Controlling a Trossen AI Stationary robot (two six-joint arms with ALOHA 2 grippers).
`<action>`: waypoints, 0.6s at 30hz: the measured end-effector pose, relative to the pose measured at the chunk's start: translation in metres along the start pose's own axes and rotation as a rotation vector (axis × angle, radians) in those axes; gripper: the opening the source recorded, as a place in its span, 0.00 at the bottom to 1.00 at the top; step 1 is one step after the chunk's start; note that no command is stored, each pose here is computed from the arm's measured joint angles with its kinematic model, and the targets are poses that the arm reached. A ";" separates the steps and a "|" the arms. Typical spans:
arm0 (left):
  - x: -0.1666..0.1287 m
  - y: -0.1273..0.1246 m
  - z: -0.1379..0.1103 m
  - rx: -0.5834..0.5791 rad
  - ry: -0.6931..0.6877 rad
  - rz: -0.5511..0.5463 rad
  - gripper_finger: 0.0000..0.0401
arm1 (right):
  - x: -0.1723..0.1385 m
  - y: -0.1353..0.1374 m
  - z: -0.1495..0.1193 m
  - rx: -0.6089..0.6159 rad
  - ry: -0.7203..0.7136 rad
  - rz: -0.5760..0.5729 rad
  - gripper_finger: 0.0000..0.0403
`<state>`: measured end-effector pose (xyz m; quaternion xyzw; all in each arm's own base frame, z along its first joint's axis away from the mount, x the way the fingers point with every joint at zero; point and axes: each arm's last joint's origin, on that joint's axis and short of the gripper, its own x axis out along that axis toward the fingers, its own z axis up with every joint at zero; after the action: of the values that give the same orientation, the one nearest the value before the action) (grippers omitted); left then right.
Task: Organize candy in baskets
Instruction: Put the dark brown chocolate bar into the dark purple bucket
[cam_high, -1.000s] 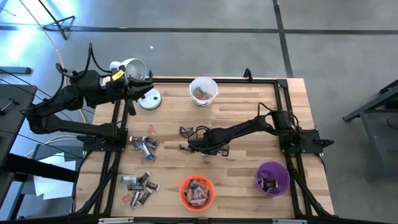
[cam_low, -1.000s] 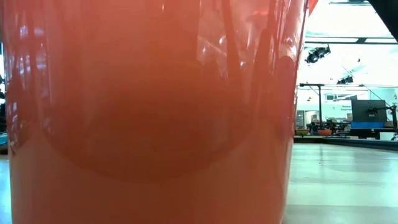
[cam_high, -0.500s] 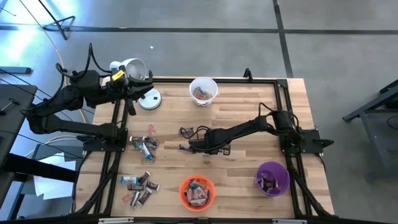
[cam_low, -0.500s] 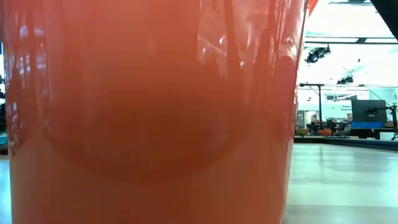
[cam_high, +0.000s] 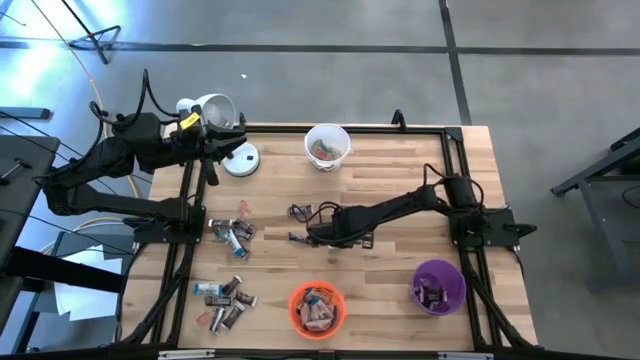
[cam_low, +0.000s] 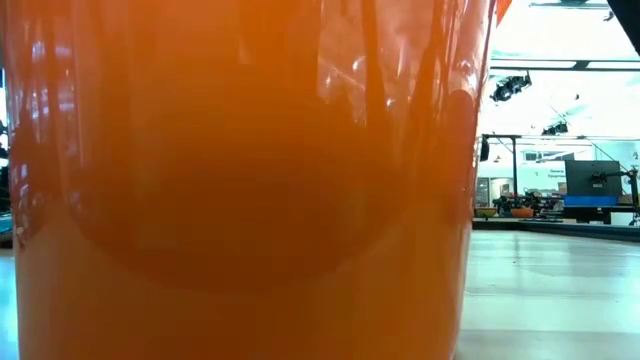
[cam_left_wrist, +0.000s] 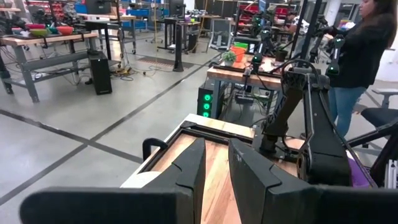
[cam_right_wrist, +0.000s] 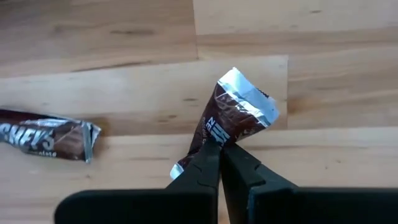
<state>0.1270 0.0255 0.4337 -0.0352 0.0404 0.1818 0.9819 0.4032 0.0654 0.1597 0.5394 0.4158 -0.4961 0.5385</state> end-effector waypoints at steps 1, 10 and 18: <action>0.000 0.000 0.000 0.000 0.000 0.000 0.14 | 0.000 0.000 -0.001 -0.001 0.002 0.003 0.00; 0.000 0.000 0.000 0.000 0.000 0.000 0.14 | -0.005 0.001 -0.006 -0.019 0.043 0.025 0.00; 0.000 0.000 0.000 0.000 0.000 0.000 0.14 | -0.039 -0.002 0.000 -0.043 0.014 0.089 0.00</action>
<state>0.1274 0.0256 0.4337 -0.0352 0.0404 0.1818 0.9819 0.3951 0.0692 0.1974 0.5491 0.4057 -0.4591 0.5684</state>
